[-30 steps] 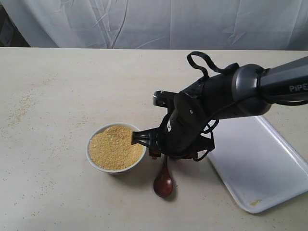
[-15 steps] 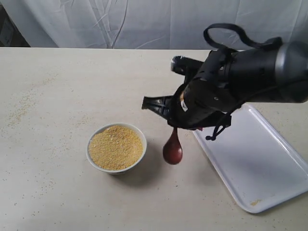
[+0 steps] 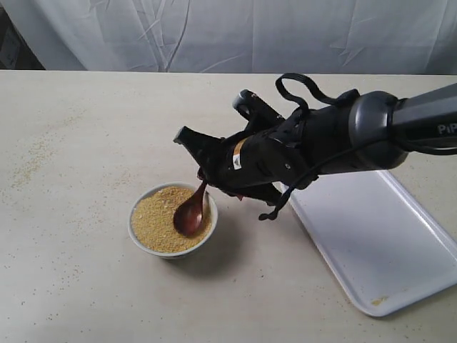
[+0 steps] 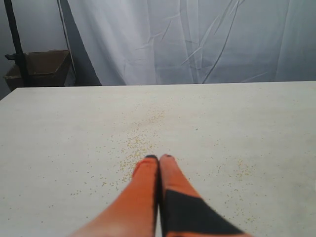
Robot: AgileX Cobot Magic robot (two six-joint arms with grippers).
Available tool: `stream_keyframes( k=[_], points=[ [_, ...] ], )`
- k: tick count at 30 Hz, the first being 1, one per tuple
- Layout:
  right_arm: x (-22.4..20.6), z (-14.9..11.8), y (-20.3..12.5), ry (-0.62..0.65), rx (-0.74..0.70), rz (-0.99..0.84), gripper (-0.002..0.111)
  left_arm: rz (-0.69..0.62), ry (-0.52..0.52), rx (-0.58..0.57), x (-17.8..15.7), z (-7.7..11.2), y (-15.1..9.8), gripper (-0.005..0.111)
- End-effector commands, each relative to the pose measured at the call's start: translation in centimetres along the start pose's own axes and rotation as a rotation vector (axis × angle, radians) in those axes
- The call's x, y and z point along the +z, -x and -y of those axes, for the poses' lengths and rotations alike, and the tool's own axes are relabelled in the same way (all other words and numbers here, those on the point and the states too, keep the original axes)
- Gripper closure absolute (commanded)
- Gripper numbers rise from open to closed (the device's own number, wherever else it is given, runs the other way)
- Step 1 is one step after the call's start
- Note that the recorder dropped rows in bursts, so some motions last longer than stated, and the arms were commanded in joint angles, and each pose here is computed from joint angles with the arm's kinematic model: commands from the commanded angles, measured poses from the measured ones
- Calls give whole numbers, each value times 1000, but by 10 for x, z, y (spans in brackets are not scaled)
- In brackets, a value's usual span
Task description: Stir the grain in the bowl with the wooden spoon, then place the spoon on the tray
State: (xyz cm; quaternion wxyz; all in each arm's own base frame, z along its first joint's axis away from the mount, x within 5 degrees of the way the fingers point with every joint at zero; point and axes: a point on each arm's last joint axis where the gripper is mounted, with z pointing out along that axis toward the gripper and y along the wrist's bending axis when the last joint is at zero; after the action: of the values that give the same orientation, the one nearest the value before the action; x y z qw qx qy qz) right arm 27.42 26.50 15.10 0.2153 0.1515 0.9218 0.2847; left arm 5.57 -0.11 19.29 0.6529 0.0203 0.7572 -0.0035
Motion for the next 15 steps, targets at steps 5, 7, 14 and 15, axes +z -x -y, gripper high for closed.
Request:
stream_keyframes(
  k=[5, 7, 14, 15],
  points=[
    [-6, -4, 2, 11, -6, 7, 39, 5, 0, -4, 0, 0, -1, 107],
    [-17, -8, 5, 15, -35, 14, 39, 5, 0, -4, 0, 0, -1, 107],
    [-72, -22, 19, -37, -599, 63, 40, 5, 0, -4, 0, 0, -1, 107],
    [-79, -21, 21, -70, -761, 59, 44, 5, 0, -4, 0, 0, -1, 107]
  ],
)
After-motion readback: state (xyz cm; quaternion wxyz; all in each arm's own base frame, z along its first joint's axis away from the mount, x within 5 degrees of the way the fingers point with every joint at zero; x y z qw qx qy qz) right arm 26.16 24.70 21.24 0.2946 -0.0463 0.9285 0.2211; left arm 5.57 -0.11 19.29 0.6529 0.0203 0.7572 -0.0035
